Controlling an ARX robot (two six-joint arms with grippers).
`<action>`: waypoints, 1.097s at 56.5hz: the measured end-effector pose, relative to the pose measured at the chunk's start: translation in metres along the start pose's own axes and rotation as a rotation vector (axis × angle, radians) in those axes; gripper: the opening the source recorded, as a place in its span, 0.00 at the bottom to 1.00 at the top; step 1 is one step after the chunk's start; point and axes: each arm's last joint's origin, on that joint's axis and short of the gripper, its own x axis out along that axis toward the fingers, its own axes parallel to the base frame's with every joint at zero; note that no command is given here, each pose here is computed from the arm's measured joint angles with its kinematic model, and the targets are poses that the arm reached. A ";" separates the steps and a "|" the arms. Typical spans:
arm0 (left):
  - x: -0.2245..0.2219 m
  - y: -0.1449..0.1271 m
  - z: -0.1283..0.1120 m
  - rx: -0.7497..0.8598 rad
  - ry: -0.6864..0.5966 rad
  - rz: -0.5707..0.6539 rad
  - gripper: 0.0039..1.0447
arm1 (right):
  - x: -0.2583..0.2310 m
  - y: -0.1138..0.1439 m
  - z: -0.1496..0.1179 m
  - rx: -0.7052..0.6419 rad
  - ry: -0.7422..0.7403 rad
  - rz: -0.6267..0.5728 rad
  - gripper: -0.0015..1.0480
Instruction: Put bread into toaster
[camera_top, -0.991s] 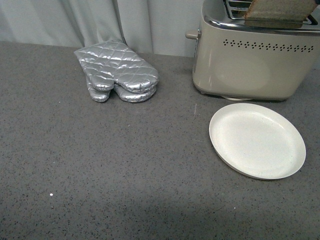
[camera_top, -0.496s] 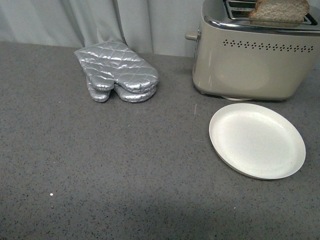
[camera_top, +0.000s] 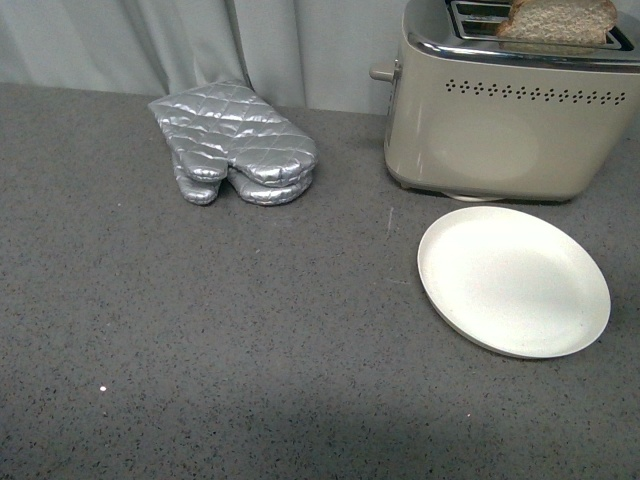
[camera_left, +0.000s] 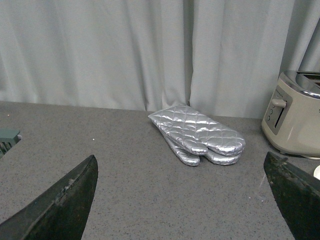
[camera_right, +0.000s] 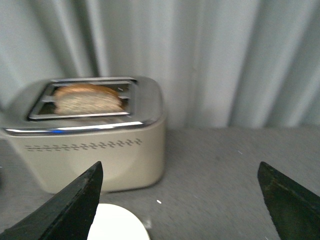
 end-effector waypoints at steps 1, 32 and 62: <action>0.000 0.000 0.000 0.000 0.000 0.000 0.94 | -0.002 -0.002 -0.001 0.001 -0.026 0.039 0.81; 0.000 0.000 0.000 0.000 0.000 0.000 0.94 | -0.055 -0.011 -0.024 -0.015 -0.096 0.134 0.01; 0.000 0.000 0.000 0.000 0.000 0.000 0.94 | -0.083 -0.015 -0.033 -0.014 -0.107 0.134 0.01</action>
